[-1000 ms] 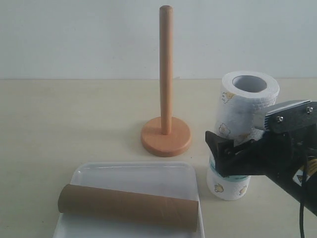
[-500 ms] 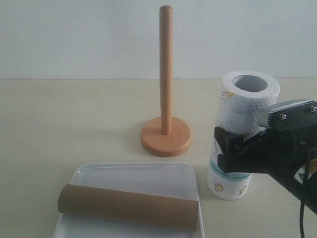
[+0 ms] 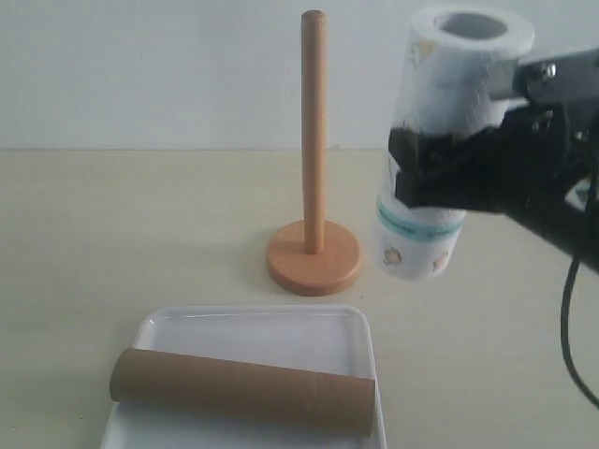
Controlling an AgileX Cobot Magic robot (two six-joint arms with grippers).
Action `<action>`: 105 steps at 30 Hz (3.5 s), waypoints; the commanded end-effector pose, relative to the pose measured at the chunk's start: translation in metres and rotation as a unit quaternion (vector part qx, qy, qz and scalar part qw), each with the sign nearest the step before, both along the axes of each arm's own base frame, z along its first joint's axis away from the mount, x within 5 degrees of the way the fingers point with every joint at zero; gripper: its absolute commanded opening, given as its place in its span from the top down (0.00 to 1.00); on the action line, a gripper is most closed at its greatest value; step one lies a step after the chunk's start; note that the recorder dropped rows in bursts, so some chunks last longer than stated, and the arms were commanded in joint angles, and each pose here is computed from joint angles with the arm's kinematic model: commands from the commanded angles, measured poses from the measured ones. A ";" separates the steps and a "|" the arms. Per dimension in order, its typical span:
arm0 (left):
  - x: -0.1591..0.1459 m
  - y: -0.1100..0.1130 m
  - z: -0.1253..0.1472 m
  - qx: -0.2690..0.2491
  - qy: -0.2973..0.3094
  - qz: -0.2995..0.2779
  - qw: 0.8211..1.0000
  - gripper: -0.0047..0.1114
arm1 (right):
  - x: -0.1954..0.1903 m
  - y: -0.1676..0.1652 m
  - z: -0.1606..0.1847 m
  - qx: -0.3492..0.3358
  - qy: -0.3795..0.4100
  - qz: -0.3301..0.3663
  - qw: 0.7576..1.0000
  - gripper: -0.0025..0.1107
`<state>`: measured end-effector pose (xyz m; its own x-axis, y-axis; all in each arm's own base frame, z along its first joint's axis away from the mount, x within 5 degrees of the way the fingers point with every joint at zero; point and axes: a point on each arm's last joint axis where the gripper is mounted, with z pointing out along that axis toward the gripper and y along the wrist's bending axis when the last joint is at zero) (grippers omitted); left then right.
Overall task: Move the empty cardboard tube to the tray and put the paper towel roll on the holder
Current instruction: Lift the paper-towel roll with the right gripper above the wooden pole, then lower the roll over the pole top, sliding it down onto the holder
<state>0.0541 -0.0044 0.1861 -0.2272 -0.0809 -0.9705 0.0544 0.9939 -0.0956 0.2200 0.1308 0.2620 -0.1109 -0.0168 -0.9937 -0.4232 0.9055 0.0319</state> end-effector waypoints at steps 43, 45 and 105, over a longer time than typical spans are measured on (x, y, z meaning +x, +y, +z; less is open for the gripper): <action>0.000 0.000 -0.001 -0.002 0.000 0.002 1.000 0.92 | 0.078 0.072 0.188 0.019 -0.044 0.089 0.995 0.97; 0.000 0.000 -0.001 -0.002 0.000 0.002 1.000 0.92 | 0.081 0.073 0.185 0.013 -0.046 0.088 0.995 0.97; 0.000 0.000 -0.001 -0.002 0.000 0.002 1.000 0.92 | 0.126 0.088 -0.043 -0.022 0.077 0.013 0.997 0.97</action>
